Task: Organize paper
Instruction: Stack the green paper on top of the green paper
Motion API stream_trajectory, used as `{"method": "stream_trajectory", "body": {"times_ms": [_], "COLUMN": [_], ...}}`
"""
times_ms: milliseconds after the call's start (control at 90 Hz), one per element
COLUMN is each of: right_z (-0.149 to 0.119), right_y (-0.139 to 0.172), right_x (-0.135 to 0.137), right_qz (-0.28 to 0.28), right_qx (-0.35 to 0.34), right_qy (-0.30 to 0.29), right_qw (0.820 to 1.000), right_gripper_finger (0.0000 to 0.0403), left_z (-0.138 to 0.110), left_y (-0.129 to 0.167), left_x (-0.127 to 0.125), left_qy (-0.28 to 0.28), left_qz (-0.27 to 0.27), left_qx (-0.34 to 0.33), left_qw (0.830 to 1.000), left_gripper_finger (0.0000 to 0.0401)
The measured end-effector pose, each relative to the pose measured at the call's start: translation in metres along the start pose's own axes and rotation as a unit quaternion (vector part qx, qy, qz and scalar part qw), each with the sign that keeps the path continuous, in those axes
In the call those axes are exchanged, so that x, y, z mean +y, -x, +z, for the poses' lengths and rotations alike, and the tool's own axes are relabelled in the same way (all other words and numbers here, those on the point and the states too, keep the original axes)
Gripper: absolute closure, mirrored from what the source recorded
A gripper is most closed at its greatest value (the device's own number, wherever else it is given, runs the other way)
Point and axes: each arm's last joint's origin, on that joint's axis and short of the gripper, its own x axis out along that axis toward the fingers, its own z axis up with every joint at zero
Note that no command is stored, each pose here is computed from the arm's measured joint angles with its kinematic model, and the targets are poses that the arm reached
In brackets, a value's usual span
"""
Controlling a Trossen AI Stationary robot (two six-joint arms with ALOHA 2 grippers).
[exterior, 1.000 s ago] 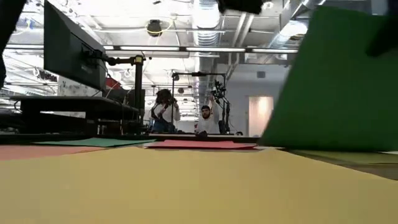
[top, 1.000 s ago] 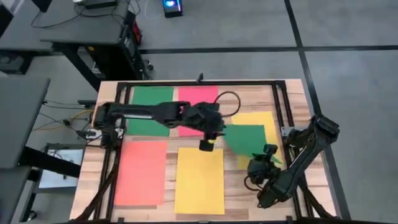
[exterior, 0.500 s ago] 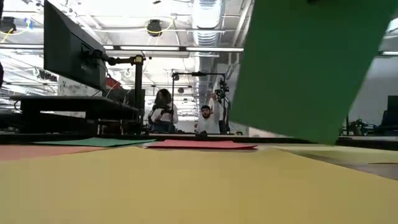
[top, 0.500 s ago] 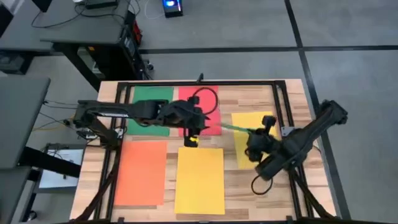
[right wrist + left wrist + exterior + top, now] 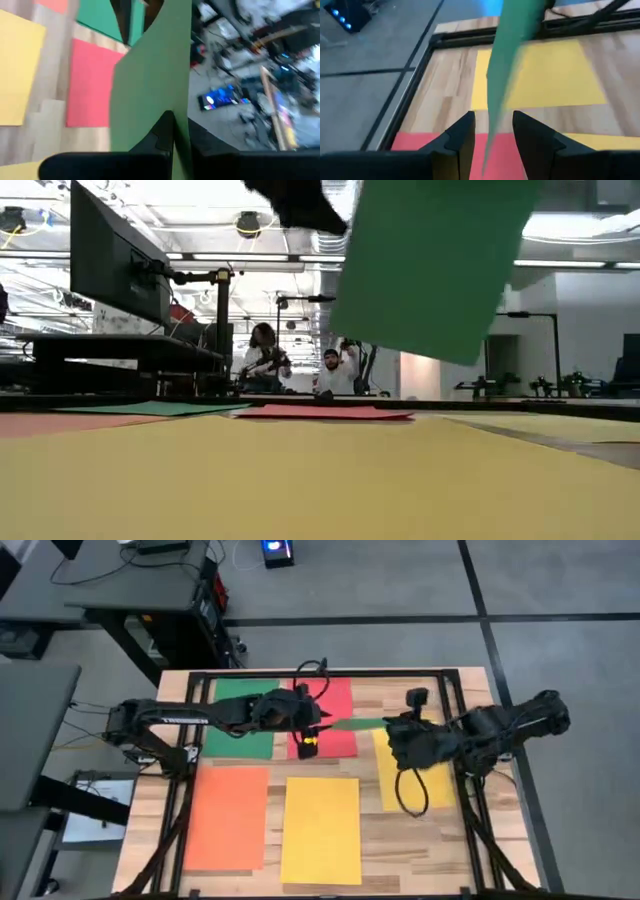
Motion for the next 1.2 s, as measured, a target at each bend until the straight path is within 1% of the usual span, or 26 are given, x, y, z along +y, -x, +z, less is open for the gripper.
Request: {"method": "stream_trajectory", "body": {"times_ms": [100, 244, 333, 389, 444, 589, 756, 878, 1011, 1144, 1200], "right_z": [-0.002, -0.009, -0.013, -0.015, -0.015, -0.010, -0.007, -0.001, 0.005, 0.014, 0.018], "right_y": [-0.013, -0.032, -0.047, -0.058, -0.068, -0.101, -0.141, -0.164, -0.174, -0.172, -0.171], "right_x": [-0.022, -0.051, -0.062, -0.068, -0.074, -0.081, -0.074, -0.067, -0.061, -0.061, -0.063], "right_qz": [0.034, 0.101, 0.146, 0.159, 0.160, 0.151, 0.175, 0.175, 0.172, 0.152, 0.140], "right_qx": [-0.020, -0.061, -0.080, -0.085, -0.098, -0.115, -0.113, -0.117, -0.132, -0.165, -0.183], "right_qy": [-0.014, -0.045, -0.059, -0.062, -0.061, -0.048, -0.014, 0.001, 0.016, 0.026, 0.025], "right_qw": [0.999, 0.992, 0.984, 0.982, 0.980, 0.981, 0.978, 0.978, 0.976, 0.974, 0.973], "right_gripper_finger": [0.0403, 0.0403, 0.0403, 0.0403, 0.0403, 0.0403, 0.0403, 0.0403, 0.0403, 0.0403, 0.0403], "left_z": [-0.012, -0.021, -0.026, -0.028, -0.033, -0.045, -0.040, -0.041, -0.047, -0.053, -0.054], "left_y": [0.000, 0.013, 0.021, 0.025, 0.028, 0.035, 0.047, 0.054, 0.055, 0.052, 0.052], "left_x": [0.011, 0.024, 0.031, 0.034, 0.036, 0.039, 0.039, 0.045, 0.047, 0.046, 0.045], "left_qy": [0.017, 0.027, 0.035, 0.041, 0.046, 0.064, 0.063, 0.066, 0.075, 0.071, 0.071], "left_qz": [0.011, 0.026, 0.015, 0.002, -0.002, 0.006, 0.007, 0.040, 0.045, 0.038, 0.037], "left_qx": [-0.015, -0.029, -0.047, -0.065, -0.066, -0.060, -0.073, -0.059, -0.034, -0.001, 0.001], "left_qw": [1.000, 0.999, 0.998, 0.997, 0.997, 0.996, 0.995, 0.995, 0.996, 0.997, 0.997], "left_gripper_finger": [0.0283, 0.0283, 0.0283, 0.0283, 0.0283, 0.0283, 0.0283, 0.0283, 0.0283, 0.0283, 0.0285]}}
